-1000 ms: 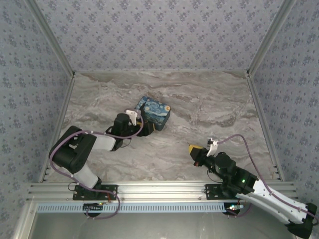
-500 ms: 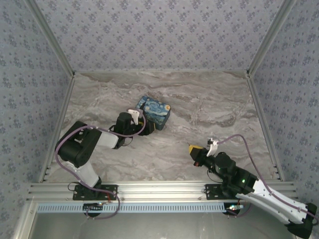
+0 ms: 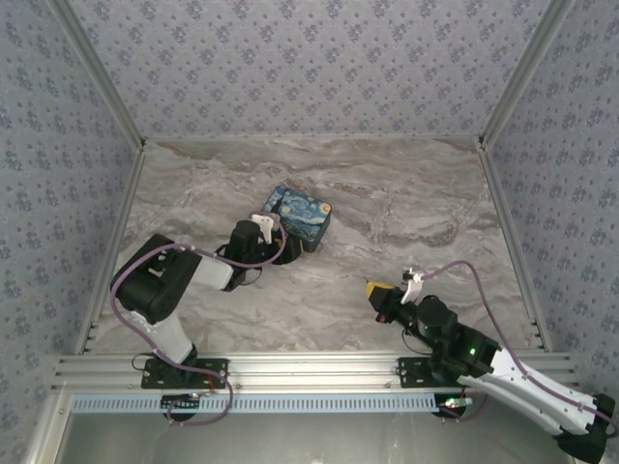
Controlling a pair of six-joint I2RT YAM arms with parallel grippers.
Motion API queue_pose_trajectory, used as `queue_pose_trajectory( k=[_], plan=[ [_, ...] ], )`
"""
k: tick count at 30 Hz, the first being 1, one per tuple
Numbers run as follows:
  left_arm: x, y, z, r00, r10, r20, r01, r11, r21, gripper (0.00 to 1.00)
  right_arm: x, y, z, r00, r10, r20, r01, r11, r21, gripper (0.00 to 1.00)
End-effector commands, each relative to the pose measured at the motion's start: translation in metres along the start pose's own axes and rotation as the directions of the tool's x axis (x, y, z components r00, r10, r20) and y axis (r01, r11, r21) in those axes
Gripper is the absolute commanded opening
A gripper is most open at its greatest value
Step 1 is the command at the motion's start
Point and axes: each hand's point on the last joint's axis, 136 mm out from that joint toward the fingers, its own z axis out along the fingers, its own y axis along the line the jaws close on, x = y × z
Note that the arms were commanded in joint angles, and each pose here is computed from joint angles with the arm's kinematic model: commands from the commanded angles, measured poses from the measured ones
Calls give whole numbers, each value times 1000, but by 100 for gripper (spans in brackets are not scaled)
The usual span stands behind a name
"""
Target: Unlock the padlock with the key
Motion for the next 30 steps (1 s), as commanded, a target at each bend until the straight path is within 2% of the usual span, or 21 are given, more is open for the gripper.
queue_pose_trajectory(
  k=[1, 12, 18, 30],
  plan=[
    [18, 3, 3, 998, -44, -47, 43, 999, -12, 67, -1, -2, 0, 1000, 4, 13, -4, 1000, 5, 0],
    [14, 9, 9, 991, -133, -3, 133, 990, -39, 51, -1, -1, 0, 1000, 3, 13, -3, 1000, -2, 0],
    [11, 11, 11, 986, -165, 15, 166, 985, -50, 49, 0, -1, 0, 1000, 2, 12, -2, 1000, -1, 0],
    [22, 9, 23, 991, -134, -18, 131, 986, -105, 45, 0, -1, 0, 1000, 5, 14, -5, 1000, -4, 0]
  ],
)
